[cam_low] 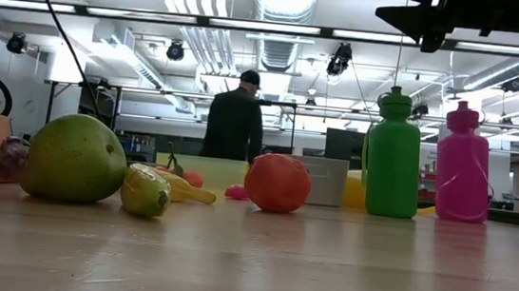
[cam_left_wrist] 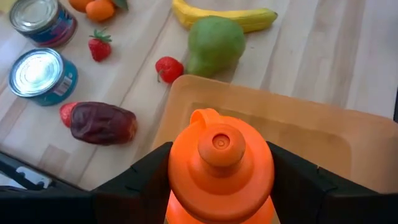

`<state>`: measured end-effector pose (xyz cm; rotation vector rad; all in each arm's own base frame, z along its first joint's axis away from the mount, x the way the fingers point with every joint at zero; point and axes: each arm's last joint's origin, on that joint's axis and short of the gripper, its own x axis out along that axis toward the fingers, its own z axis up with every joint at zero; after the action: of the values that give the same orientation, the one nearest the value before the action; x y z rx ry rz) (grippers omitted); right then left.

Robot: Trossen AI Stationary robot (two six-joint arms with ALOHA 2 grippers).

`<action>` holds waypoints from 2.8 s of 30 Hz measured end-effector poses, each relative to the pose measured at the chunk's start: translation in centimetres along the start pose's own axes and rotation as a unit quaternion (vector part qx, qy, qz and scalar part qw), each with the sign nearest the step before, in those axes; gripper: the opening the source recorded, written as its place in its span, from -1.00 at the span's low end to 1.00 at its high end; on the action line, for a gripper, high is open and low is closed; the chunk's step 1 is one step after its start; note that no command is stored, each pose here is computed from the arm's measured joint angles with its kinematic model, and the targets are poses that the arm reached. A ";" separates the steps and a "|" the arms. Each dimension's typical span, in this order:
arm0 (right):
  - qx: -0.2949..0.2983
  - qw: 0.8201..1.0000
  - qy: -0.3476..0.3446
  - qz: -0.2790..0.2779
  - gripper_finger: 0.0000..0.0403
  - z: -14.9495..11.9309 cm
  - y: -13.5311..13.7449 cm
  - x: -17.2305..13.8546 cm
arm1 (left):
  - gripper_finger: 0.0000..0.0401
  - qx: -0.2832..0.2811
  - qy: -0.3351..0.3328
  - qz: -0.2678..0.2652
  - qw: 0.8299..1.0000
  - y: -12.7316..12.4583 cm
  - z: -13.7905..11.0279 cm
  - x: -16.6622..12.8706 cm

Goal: Pick & Place Food Item
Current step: Put the orange tumbler into the orange bin, then put the green tumbler into the orange bin

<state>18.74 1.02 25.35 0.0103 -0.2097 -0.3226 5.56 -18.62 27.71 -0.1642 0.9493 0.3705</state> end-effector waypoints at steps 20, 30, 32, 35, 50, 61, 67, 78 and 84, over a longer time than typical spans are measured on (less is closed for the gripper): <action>-0.005 1.000 0.009 0.000 0.63 -0.2 0.0 0.0 | 0.10 0.017 -0.025 0.022 0.999 0.6 -0.3 0.4; -0.004 1.000 0.009 0.000 0.63 -0.2 0.0 0.0 | 0.09 0.019 -0.019 0.040 0.999 0.9 -0.8 1.2; -0.005 1.000 0.009 0.001 0.63 -0.2 0.0 0.0 | 0.09 0.013 -0.018 0.045 0.999 1.1 -1.0 1.5; -0.004 1.000 0.009 0.001 0.63 -0.2 0.0 0.0 | 0.09 0.007 -0.021 0.045 0.999 1.1 -1.1 1.7; -0.004 1.000 0.009 0.000 0.63 -0.2 0.0 0.0 | 0.28 -0.027 0.049 0.050 0.997 0.8 -1.6 1.6; -0.005 1.000 0.009 0.000 0.63 -0.2 0.0 0.0 | 0.29 -0.027 0.046 0.050 0.997 0.9 -1.5 1.5; -0.005 1.000 0.009 0.000 0.63 -0.2 0.0 0.0 | 0.29 -0.024 0.039 0.051 0.998 0.9 -1.3 1.3; -0.004 1.000 0.009 0.001 0.63 -0.2 0.0 0.0 | 0.29 -0.026 0.020 0.015 0.999 0.3 0.4 -0.7; -0.004 1.000 0.009 0.000 0.63 -0.2 0.0 0.0 | 0.29 -0.006 0.008 0.000 1.000 -0.2 2.2 -1.3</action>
<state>18.78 1.02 25.18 0.0048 -0.1907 -0.3224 6.59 -18.42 30.05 -0.1777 0.9623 0.3763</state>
